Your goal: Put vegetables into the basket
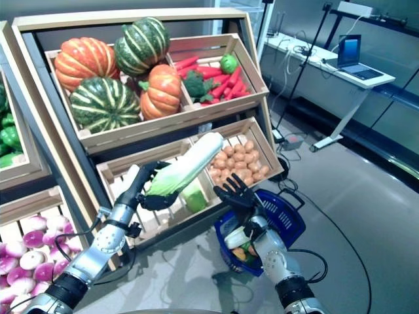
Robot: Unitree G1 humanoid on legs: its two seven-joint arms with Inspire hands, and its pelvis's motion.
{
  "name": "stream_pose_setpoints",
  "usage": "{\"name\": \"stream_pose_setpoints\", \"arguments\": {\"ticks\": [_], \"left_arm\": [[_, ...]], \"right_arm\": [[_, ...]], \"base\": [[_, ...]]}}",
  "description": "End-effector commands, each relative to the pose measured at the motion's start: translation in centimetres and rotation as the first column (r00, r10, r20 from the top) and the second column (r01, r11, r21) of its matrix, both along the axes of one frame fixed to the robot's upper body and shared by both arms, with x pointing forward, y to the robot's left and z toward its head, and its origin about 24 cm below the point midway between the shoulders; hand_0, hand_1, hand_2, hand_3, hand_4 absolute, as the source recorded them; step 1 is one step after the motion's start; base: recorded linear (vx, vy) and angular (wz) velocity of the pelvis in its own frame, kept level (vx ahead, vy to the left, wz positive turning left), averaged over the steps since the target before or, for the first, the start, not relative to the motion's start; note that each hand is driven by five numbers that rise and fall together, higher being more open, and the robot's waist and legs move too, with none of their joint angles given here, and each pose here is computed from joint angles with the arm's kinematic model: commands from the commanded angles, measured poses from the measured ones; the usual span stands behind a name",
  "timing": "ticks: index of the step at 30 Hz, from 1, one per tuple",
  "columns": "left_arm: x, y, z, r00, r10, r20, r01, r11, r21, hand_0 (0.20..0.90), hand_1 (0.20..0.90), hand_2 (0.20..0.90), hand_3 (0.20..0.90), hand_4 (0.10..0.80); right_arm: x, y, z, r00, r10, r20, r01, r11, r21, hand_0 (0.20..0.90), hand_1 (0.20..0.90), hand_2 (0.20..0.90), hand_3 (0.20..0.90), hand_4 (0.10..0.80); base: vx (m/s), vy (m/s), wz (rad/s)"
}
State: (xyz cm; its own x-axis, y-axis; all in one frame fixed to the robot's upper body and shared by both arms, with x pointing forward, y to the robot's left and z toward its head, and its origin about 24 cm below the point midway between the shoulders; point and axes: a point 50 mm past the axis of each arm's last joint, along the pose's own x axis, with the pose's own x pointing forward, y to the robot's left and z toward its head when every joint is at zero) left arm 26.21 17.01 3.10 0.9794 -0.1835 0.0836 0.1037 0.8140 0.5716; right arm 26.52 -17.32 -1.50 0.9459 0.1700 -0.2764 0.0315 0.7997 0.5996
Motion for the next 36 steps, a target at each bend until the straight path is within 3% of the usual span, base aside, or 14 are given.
{"name": "stream_pose_setpoints", "arguments": {"ticks": [1,23,32,36], "left_arm": [[2.4,-3.2,7.1,0.919,-0.202,0.34,0.213,0.977,0.003,0.3,0.3,0.3,0.3,0.4],[0.5,-6.6,5.2,0.853,-0.436,0.287,0.424,0.9,0.106,0.3,0.3,0.3,0.3,0.4],[-0.5,-8.3,5.8,0.767,-0.52,0.376,0.458,0.854,0.245,0.3,0.3,0.3,0.3,0.4],[-0.6,-8.9,5.8,0.748,-0.547,0.376,0.473,0.837,0.276,0.3,0.3,0.3,0.3,0.4]], "right_arm": [[4.1,1.7,6.8,0.947,0.061,0.314,-0.094,0.992,0.09,0.9,0.9,0.9,0.9,0.8],[6.5,4.3,11.1,0.921,0.042,0.388,-0.199,0.906,0.373,0.9,0.9,0.9,0.9,0.8],[7.3,4.0,11.4,0.942,-0.085,0.325,-0.077,0.887,0.456,0.9,0.9,0.9,0.9,0.8],[7.7,4.7,12.5,0.93,-0.079,0.358,-0.105,0.878,0.467,0.9,0.9,0.9,0.9,0.8]], "base": [[0.0,0.0,0.0],[0.0,0.0,0.0],[0.0,0.0,0.0],[0.0,0.0,0.0]]}}
